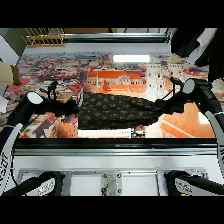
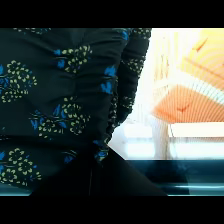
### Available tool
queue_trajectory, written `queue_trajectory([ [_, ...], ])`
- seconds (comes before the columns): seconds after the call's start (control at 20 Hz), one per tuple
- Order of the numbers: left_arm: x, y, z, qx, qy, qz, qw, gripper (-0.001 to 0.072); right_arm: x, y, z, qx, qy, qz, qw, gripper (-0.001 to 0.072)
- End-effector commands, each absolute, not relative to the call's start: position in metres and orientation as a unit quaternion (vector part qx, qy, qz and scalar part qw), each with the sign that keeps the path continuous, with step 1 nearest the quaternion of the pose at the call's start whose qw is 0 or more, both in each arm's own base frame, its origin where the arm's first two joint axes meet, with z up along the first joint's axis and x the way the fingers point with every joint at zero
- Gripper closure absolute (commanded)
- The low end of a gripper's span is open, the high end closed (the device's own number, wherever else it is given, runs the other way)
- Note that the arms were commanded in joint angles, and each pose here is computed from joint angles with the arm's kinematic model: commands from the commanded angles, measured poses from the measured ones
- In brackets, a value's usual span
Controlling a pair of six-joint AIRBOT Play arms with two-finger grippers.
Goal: Fold the clothes and pants, and hang the long-sleeved shirts on hangers.
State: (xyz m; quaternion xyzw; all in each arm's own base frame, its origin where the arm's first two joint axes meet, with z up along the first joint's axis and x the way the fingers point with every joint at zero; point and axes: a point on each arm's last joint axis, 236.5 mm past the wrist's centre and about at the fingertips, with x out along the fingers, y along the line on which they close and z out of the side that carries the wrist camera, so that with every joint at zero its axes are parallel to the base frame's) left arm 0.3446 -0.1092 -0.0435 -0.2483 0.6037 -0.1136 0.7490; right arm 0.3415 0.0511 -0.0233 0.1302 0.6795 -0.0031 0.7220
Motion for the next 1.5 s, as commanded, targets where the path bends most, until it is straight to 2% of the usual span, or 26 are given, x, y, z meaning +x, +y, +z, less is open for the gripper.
queue_trajectory([
  [0.0,0.315,-0.111,-0.089,-0.234,0.616,-0.095,0.747,0.0699,0.324,0.052,-0.051,0.124,0.693,-0.008,0.71,0.0696],
  [0.35,0.322,-0.115,-0.102,-0.233,0.632,-0.094,0.733,0.0698,0.319,0.067,-0.059,0.154,0.698,0.005,0.7,0.068],
  [0.4,0.324,-0.116,-0.097,-0.232,0.632,-0.099,0.733,0.0667,0.32,0.072,-0.057,0.16,0.697,0.014,0.699,0.0545],
  [0.45,0.326,-0.118,-0.091,-0.231,0.63,-0.105,0.734,0.0374,0.32,0.077,-0.054,0.164,0.695,0.028,0.7,0.034],
  [0.5,0.33,-0.118,-0.081,-0.228,0.622,-0.11,0.741,0.0207,0.321,0.082,-0.049,0.167,0.69,0.04,0.703,0.0221],
  [0.55,0.335,-0.119,-0.067,-0.225,0.611,-0.118,0.749,0.0203,0.322,0.082,-0.042,0.166,0.684,0.044,0.709,0.0175],
  [0.6,0.34,-0.12,-0.051,-0.223,0.597,-0.126,0.76,0.0203,0.322,0.08,-0.031,0.165,0.675,0.047,0.717,0.0174],
  [0.7,0.346,-0.121,-0.013,-0.218,0.563,-0.142,0.785,0.0203,0.324,0.063,-0.008,0.164,0.649,0.049,0.741,0.0171],
  [0.75,0.345,-0.123,0.002,-0.215,0.55,-0.15,0.793,0.0203,0.324,0.049,0.004,0.174,0.635,0.038,0.752,0.013],
  [0.8,0.344,-0.124,0.017,-0.212,0.538,-0.158,0.801,0.0204,0.323,0.034,0.013,0.184,0.624,0.027,0.759,0.0006],
  [0.9,0.338,-0.127,0.039,-0.209,0.516,-0.169,0.813,0.0206,0.32,0.004,0.02,0.204,0.611,0.003,0.765,-0.0008],
  [0.95,0.335,-0.131,0.048,-0.207,0.507,-0.175,0.818,0.0331,0.319,-0.007,0.018,0.221,0.608,-0.002,0.763,-0.0008],
  [1.0,0.333,-0.135,0.056,-0.202,0.499,-0.183,0.823,0.0577,0.317,-0.011,0.012,0.239,0.607,0.001,0.758,-0.0008],
  [1.05,0.33,-0.142,0.062,-0.196,0.492,-0.193,0.826,0.0699,0.317,-0.013,0.004,0.263,0.605,0.008,0.751,-0.0008],
  [1.25,0.316,-0.18,0.068,-0.171,0.488,-0.239,0.822,0.0699,0.334,-0.003,-0.036,0.356,0.576,0.051,0.734,-0.0008],
  [1.45,0.303,-0.207,0.053,-0.179,0.52,-0.249,0.798,0.0698,0.361,0.022,-0.054,0.412,0.548,0.126,0.717,-0.0008],
])
